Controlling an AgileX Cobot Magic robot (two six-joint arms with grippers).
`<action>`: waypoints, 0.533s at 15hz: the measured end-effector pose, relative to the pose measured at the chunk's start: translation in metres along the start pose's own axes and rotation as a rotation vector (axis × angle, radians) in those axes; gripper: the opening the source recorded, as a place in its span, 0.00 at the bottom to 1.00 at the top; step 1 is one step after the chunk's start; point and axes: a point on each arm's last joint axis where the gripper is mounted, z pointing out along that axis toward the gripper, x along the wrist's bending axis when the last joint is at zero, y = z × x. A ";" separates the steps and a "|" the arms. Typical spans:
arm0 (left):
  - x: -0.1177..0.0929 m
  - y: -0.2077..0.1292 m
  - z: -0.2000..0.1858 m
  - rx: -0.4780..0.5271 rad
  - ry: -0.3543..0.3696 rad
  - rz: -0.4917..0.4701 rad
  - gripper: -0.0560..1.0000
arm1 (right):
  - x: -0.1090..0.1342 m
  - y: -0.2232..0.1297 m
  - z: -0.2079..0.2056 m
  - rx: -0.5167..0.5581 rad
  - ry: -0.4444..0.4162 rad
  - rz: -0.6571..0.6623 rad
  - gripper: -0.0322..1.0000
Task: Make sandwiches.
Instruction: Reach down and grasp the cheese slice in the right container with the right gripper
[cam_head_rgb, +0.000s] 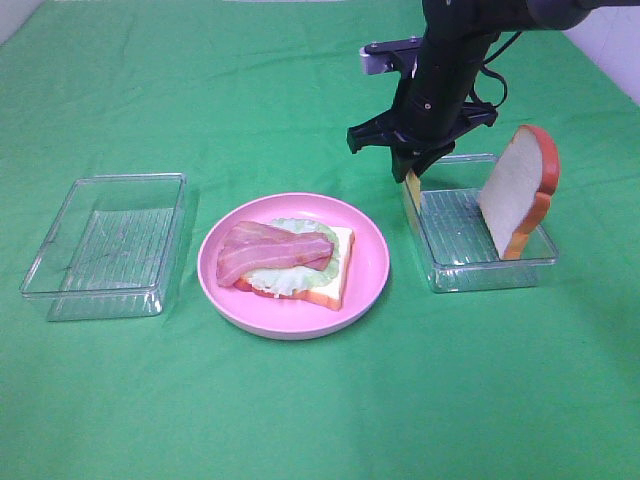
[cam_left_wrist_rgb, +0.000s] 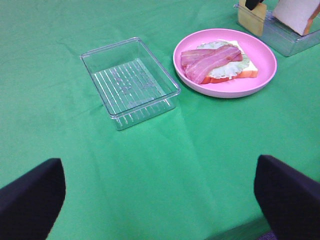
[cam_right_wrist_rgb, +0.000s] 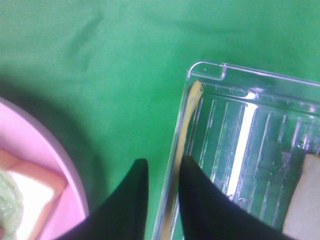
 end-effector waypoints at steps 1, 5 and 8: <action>0.000 0.000 0.000 0.000 0.000 0.000 0.97 | 0.000 0.000 0.000 0.001 -0.002 -0.001 0.14; 0.000 0.000 0.000 0.000 0.000 0.000 0.97 | -0.002 -0.002 -0.006 0.020 -0.019 -0.011 0.03; 0.000 0.000 0.000 0.000 0.000 0.000 0.97 | -0.003 0.000 -0.042 -0.041 -0.014 -0.008 0.03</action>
